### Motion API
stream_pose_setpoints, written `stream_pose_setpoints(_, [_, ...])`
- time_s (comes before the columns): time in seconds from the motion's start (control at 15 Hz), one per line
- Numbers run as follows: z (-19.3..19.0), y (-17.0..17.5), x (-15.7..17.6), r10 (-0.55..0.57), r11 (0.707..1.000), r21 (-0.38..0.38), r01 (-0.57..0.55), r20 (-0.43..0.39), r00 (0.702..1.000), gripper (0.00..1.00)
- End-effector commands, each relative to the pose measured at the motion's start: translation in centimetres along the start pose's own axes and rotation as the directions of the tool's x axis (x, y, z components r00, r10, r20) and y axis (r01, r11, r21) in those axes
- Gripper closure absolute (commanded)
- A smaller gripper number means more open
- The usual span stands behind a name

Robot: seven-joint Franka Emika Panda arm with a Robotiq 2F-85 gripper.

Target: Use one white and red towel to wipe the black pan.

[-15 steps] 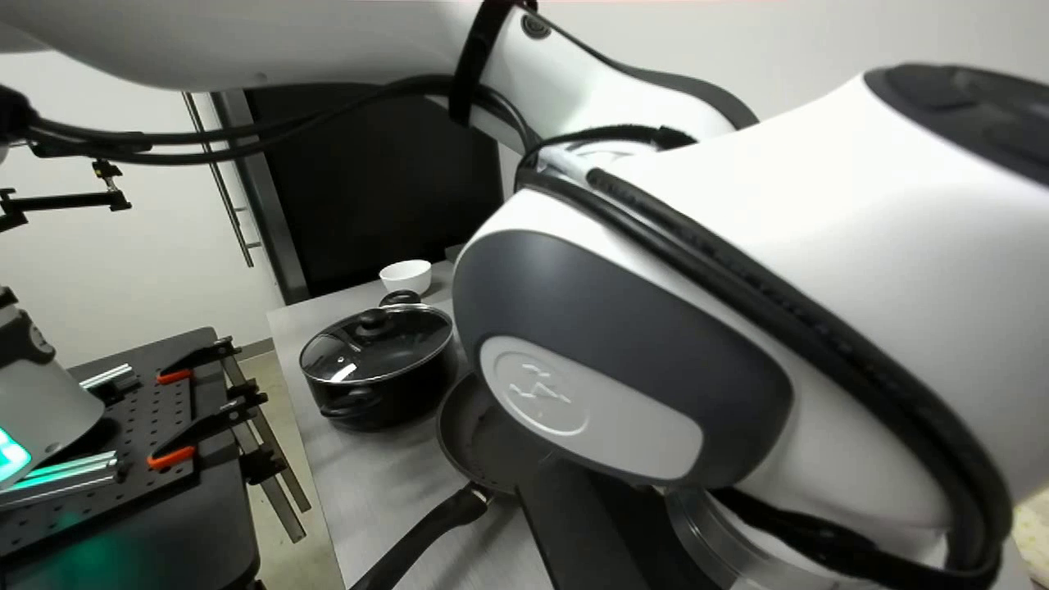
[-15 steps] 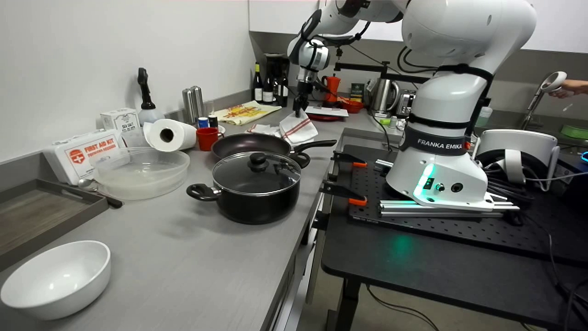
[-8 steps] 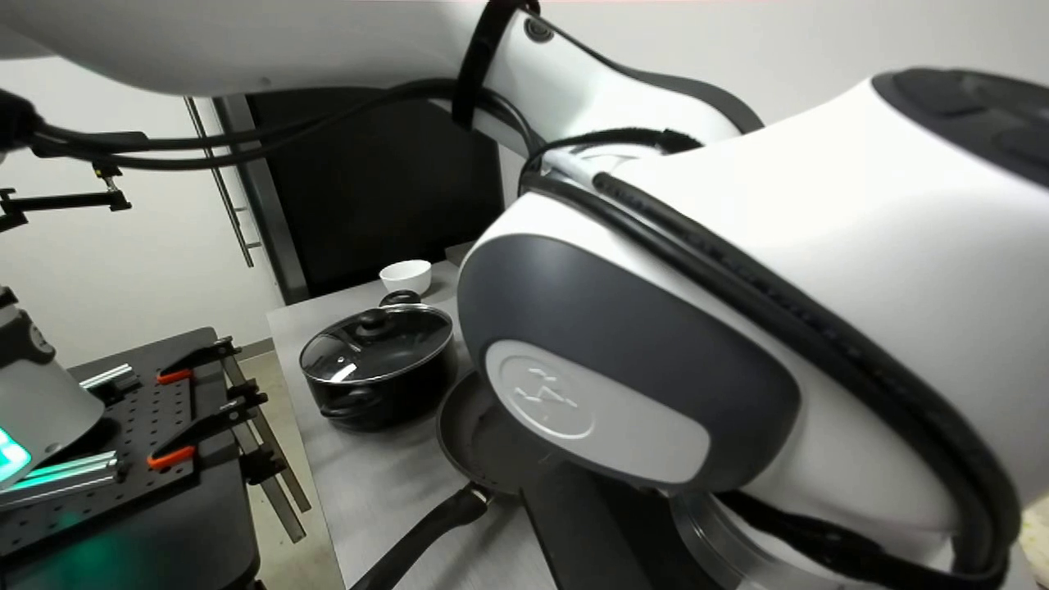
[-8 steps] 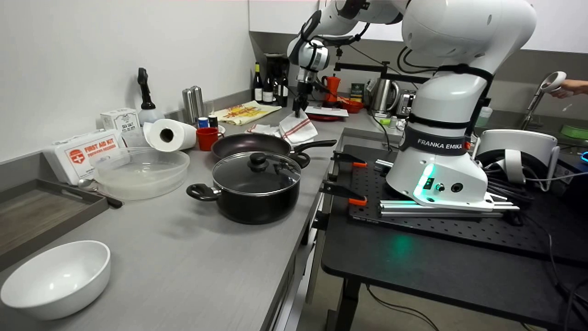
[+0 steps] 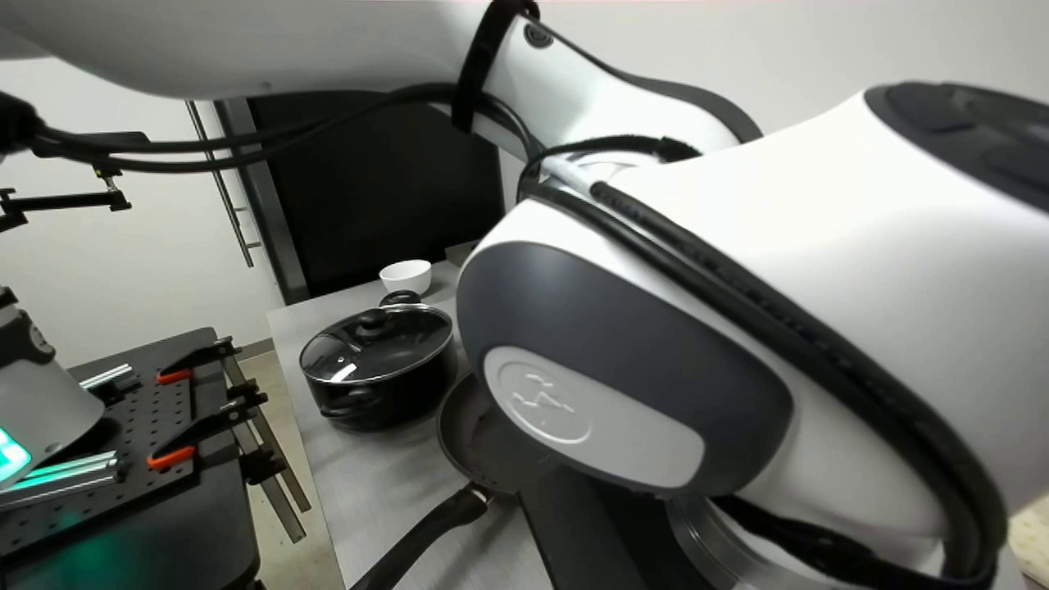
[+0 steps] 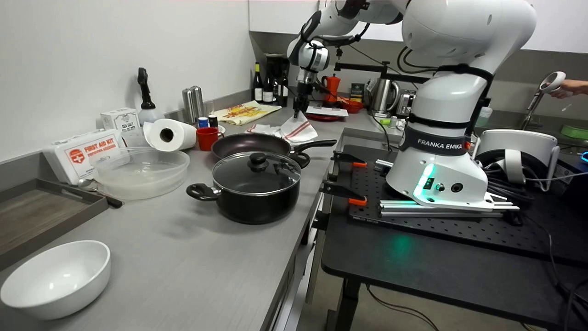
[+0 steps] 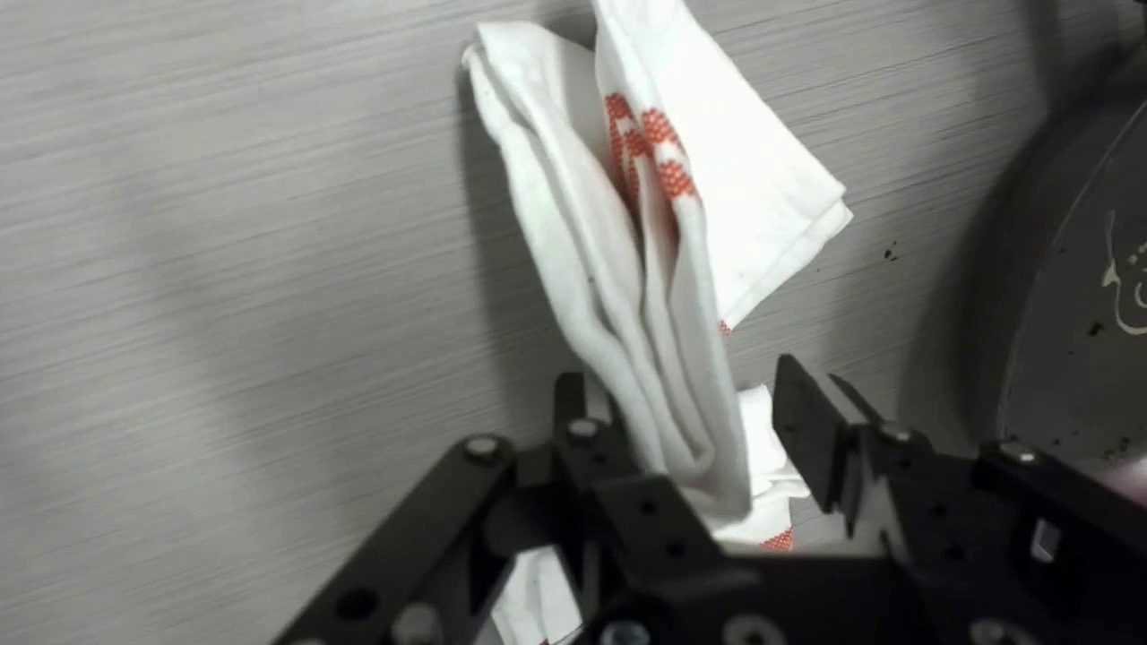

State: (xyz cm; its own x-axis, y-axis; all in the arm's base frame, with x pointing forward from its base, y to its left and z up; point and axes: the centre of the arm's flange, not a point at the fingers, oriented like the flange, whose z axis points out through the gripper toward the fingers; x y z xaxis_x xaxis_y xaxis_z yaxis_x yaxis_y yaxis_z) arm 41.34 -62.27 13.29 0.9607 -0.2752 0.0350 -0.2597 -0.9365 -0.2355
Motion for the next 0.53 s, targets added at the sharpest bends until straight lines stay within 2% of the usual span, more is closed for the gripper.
stream_pose_setpoints(0.0, [-0.08,-0.47,0.21,0.003,1.000,-0.006,-0.002,0.003,1.000,0.19])
stream_pose_setpoints(0.13, [-0.09,-0.63,0.22,0.000,1.000,-0.008,0.000,0.002,1.000,0.04])
stream_pose_setpoints(0.2, [-0.10,-0.72,0.24,0.000,1.000,-0.010,0.000,0.001,1.000,0.01])
stream_pose_setpoints(0.47, [-0.48,-1.22,0.27,0.007,0.999,-0.044,-0.007,-0.015,1.000,0.00])
